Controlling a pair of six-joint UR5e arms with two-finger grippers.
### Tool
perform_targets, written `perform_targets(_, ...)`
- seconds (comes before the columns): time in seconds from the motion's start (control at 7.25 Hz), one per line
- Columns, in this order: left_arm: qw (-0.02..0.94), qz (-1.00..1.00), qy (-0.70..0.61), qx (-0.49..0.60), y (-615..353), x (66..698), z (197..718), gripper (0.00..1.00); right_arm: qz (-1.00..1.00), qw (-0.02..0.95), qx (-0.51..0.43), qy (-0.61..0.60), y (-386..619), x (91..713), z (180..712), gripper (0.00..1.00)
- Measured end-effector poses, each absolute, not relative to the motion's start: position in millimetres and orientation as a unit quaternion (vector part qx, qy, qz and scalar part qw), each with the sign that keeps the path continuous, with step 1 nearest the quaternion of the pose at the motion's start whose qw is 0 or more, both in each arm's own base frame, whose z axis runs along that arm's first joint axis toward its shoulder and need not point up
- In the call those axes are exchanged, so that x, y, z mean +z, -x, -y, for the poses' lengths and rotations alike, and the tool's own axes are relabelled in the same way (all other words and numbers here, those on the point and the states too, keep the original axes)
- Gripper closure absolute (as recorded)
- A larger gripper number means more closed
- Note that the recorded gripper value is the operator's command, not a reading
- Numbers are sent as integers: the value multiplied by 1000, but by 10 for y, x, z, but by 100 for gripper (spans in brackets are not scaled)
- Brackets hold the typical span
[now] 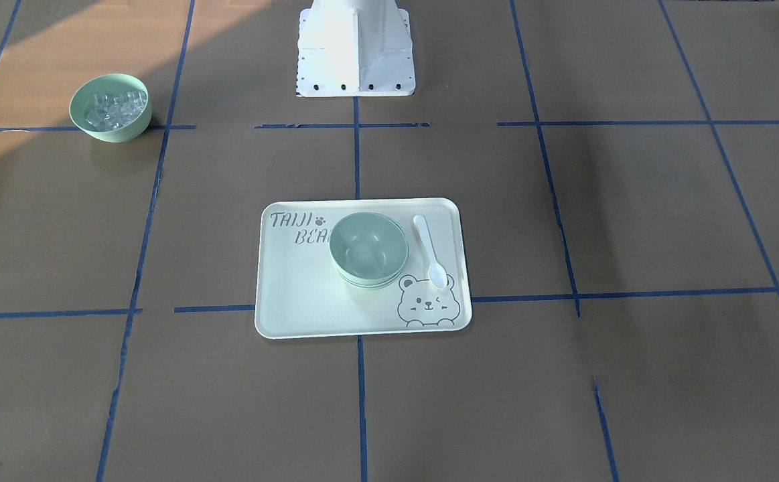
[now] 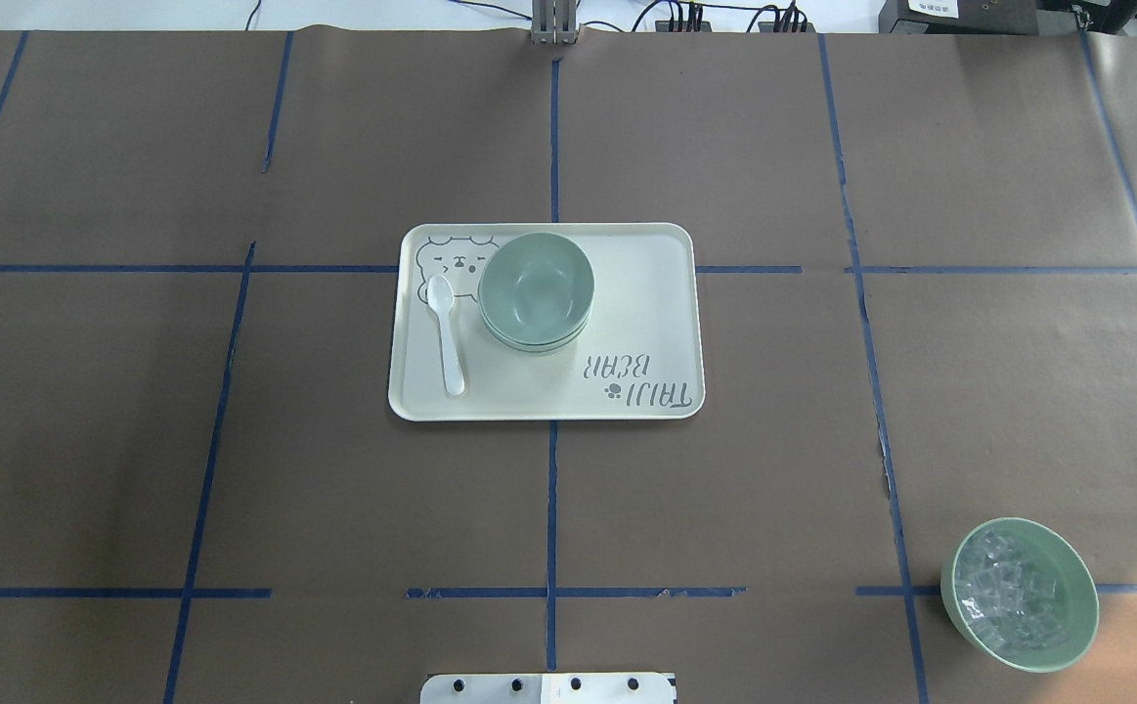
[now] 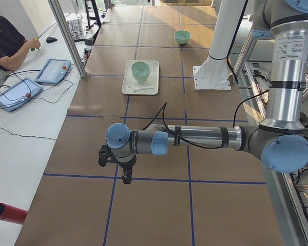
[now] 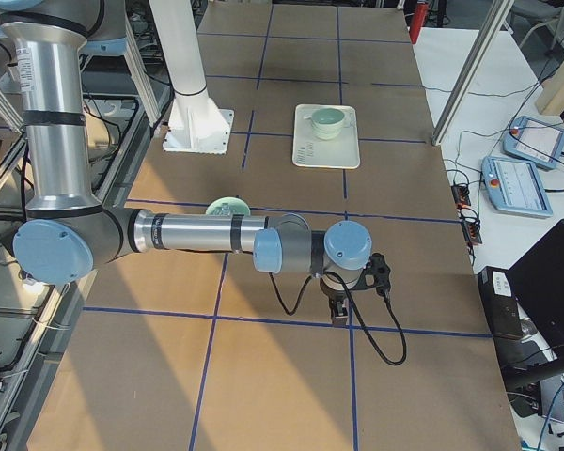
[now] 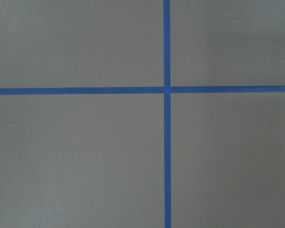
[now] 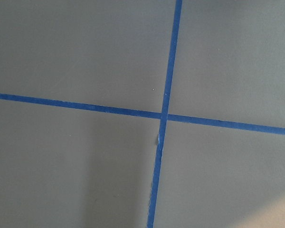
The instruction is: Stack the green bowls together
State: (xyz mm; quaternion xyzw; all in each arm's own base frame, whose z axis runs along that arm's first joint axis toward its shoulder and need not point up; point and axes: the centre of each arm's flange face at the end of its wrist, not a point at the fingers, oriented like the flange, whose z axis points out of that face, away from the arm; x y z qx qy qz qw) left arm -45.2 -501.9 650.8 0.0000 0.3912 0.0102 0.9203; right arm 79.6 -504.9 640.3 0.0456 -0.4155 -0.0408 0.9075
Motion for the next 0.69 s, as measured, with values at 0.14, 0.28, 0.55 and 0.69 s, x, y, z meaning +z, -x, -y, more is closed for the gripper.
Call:
perform_targets(0.14, 920, -391, -1, 11, 452, 6501, 5020, 0, 415, 908, -40, -45, -798, 6411, 5043, 0)
perform_targets(0.28, 920, -391, -1, 11, 452, 6493, 5021, 0, 415, 908, -40, -45, -800, 6415, 5038, 0)
perform_targets(0.55, 920, -391, -2, 11, 452, 6490, 5021, 0, 415, 908, -41, -47, -801, 6409, 5043, 0)
perform_targets(0.69, 920, -391, -2, 11, 452, 6491, 5019, 0, 415, 908, -41, -47, -802, 6402, 5047, 0)
